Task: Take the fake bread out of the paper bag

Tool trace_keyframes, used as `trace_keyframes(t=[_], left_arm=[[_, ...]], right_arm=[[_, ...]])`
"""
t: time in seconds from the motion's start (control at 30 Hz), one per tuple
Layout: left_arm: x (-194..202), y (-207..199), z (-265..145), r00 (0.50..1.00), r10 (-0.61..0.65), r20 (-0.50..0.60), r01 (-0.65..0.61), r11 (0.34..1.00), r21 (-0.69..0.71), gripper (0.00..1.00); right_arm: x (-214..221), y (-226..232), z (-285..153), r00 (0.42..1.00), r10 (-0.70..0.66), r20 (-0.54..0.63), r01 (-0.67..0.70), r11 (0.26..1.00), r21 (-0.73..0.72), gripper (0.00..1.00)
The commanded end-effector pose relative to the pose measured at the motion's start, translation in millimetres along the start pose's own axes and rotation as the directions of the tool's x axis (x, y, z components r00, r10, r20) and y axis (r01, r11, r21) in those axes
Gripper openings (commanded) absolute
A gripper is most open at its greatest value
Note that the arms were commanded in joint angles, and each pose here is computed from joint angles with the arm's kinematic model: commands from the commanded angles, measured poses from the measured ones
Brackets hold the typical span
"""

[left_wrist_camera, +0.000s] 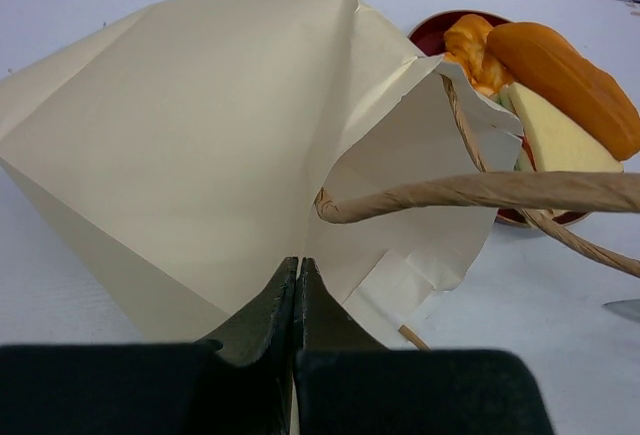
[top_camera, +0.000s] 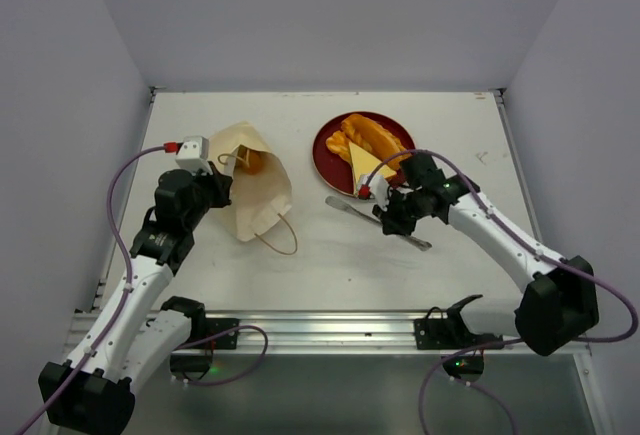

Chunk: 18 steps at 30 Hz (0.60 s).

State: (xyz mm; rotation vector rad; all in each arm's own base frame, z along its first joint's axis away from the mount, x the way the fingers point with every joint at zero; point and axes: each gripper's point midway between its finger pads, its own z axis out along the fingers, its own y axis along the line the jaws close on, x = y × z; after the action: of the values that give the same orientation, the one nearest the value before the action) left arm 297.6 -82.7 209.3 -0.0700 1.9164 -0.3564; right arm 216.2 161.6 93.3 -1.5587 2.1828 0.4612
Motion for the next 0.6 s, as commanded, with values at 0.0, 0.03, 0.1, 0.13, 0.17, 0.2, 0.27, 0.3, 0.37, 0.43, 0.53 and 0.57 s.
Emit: trace_keyframes(t=[0.0,0.03,0.1,0.13,0.17,0.2,0.27,0.3,0.37,0.43,0.53,0.57], left_arm=[[-17.3,-3.1,0.3,0.998,0.001,0.06,-0.002,1.0,0.014,0.0],[-16.9,-3.0,1.0,0.998,0.001,0.058,-0.002,1.0,0.013,0.0],[-18.0,-3.4,1.3,0.998,-0.001,0.061,0.0,1.0,0.014,0.0],[-18.2,-4.0,1.4,0.998,-0.001,0.06,0.0,1.0,0.017,0.0],[-17.7,-7.8,1.0,0.998,-0.001,0.055,-0.001,0.999,0.038,0.0],[-18.4,-8.0,0.8,0.998,-0.001,0.057,-0.002,0.999,0.038,0.0],[-20.2,-8.5,0.1,0.998,-0.001,0.06,-0.002,0.999,0.039,0.0],[-19.8,-8.4,0.0,0.998,-0.001,0.058,-0.002,0.999,0.039,0.0],[-21.2,-8.7,-0.4,0.998,0.002,0.06,-0.005,0.999,0.039,0.0],[-21.4,-9.1,-0.6,0.998,0.001,0.059,-0.003,0.999,0.041,0.0],[-21.8,-9.0,-0.5,0.998,0.0,0.059,-0.003,0.999,0.041,0.0],[-21.6,-9.7,-0.5,0.998,0.002,0.058,-0.005,0.999,0.044,0.0]], right_arm=[[-36.8,16.1,-37.9,0.986,0.06,0.157,-0.048,0.996,-0.081,0.0],[-40.8,18.0,-41.8,0.983,0.065,0.173,-0.05,0.995,-0.087,0.01],[-53.2,25.5,-50.2,0.972,0.089,0.218,-0.064,0.991,-0.12,0.09],[-56.7,27.6,-52.6,0.968,0.096,0.231,-0.067,0.989,-0.13,0.14],[-60.6,29.2,-55.3,0.964,0.103,0.244,-0.071,0.988,-0.139,0.19],[-67.7,31.7,-59.5,0.957,0.113,0.267,-0.073,0.985,-0.155,0.25],[-74.0,34.0,-63.5,0.95,0.121,0.287,-0.074,0.983,-0.17,0.3],[-80.2,36.3,-67.9,0.943,0.128,0.306,-0.073,0.98,-0.184,0.32],[-85.1,38.4,-70.7,0.937,0.14,0.32,-0.077,0.976,-0.202,0.35],[-91.2,41.5,-75.1,0.929,0.145,0.34,-0.072,0.973,-0.218,0.37],[-94.0,44.0,-76.2,0.924,0.157,0.35,-0.076,0.969,-0.234,0.37],[-94.5,44.2,-76.3,0.923,0.156,0.352,-0.074,0.969,-0.236,0.38]])
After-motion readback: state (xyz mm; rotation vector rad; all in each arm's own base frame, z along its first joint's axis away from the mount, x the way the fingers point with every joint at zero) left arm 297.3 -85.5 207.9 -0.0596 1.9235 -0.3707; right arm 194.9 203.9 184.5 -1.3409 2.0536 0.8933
